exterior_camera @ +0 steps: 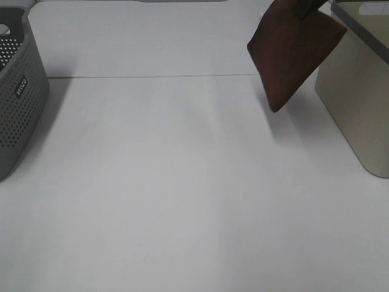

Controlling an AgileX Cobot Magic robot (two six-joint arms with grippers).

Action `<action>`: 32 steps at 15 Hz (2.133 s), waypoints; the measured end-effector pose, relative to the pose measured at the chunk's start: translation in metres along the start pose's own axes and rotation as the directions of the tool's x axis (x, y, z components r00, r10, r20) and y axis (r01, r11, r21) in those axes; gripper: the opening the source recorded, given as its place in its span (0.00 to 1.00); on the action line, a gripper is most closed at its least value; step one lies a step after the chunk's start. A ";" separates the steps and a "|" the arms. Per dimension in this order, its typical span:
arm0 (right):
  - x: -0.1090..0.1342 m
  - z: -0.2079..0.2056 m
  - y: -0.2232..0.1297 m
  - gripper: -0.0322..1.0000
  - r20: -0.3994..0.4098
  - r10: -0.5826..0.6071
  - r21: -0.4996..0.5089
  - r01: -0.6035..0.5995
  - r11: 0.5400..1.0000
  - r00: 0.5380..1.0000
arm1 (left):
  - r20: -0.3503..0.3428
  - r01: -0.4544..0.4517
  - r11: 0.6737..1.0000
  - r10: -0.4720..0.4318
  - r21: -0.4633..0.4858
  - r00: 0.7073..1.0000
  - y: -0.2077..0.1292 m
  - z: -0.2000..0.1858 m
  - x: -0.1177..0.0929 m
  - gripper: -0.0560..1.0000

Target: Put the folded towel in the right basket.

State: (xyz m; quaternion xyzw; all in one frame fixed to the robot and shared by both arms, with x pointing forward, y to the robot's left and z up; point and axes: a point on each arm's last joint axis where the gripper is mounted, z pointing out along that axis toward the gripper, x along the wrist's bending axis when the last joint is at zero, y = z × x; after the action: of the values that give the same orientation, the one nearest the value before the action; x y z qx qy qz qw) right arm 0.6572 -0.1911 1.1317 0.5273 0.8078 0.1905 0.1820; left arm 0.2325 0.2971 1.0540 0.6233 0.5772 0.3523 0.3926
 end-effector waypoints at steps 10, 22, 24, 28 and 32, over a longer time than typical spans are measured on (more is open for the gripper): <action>-0.155 -0.046 -0.044 0.04 0.060 0.376 -0.118 -0.367 0.923 0.925 | 0.000 0.000 1.000 0.000 0.000 1.000 0.000 0.000 0.000 0.88; -0.264 0.058 -0.126 0.59 -0.012 0.610 0.061 -0.608 0.791 0.792 | 0.000 0.000 1.000 0.000 0.000 1.000 0.000 0.000 0.000 0.88; -0.264 0.057 -0.125 0.70 -0.019 0.612 0.057 -0.610 0.790 0.791 | 0.000 0.000 1.000 0.000 0.000 1.000 0.000 0.000 0.000 0.88; -0.255 0.017 -0.110 0.73 -0.052 0.604 -0.034 -0.606 0.795 0.795 | 0.000 0.000 1.000 0.000 0.000 1.000 0.000 0.000 0.000 0.88; -0.212 -0.050 -0.076 0.73 -0.058 0.515 -0.166 -0.517 0.840 0.855 | 0.000 0.000 1.000 0.000 0.000 1.000 0.000 0.000 0.000 0.88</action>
State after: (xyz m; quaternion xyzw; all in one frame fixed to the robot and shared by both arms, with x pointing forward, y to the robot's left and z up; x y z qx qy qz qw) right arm 0.6535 -0.4206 1.1564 0.7057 0.6172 0.3060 0.1653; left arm 0.2325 0.2971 1.0540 0.6233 0.5772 0.3523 0.3926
